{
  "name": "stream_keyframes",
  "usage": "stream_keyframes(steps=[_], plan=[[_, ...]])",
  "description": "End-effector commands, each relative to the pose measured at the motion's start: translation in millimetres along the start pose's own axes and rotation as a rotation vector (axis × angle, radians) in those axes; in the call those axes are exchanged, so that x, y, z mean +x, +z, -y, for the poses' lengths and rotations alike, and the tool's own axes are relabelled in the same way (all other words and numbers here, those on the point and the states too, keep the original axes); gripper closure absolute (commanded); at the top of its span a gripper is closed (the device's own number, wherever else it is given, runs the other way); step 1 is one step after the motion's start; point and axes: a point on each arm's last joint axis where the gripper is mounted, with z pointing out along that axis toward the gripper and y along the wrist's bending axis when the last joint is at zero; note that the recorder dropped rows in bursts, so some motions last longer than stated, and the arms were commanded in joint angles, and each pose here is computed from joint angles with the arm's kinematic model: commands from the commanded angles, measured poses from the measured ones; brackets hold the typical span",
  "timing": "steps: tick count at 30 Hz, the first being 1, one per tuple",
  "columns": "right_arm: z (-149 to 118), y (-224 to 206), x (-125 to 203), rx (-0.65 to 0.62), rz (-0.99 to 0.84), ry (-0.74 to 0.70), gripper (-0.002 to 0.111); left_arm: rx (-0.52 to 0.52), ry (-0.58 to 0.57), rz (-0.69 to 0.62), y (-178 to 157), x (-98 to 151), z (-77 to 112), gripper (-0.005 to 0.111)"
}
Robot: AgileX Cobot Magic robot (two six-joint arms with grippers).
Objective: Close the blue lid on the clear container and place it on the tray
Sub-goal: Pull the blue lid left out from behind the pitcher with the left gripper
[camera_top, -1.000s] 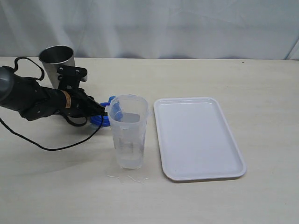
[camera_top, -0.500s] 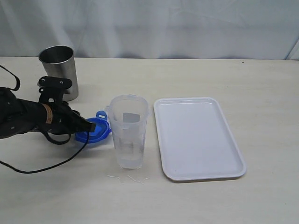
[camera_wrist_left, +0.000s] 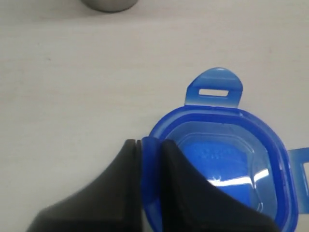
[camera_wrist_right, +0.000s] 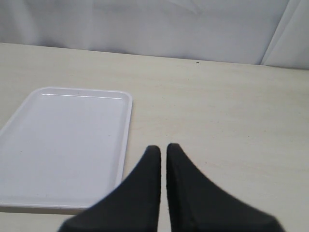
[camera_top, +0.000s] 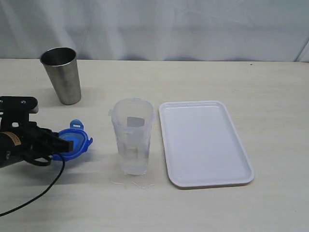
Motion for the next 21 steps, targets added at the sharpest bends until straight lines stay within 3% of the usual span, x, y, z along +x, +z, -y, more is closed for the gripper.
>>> stream_keyframes(steps=[1,5,11,13,21], plan=[[-0.1,-0.1,0.2,0.001,0.006,0.008,0.104,-0.015,0.004,-0.003,-2.1,1.2,-2.2,0.107],[-0.1,-0.1,0.2,0.001,0.006,0.008,0.104,-0.015,0.004,0.001,-2.1,0.8,-2.2,0.103],[-0.1,-0.1,0.2,0.001,0.006,0.008,0.104,-0.015,0.004,-0.029,-2.1,3.5,-2.2,0.072],[-0.1,-0.1,0.2,0.001,0.006,0.008,0.104,-0.012,0.014,-0.040,-2.1,4.5,-1.9,0.067],[-0.1,-0.1,0.2,0.001,0.006,0.008,0.104,-0.009,0.025,-0.103,-2.6,10.2,-1.8,0.065]])
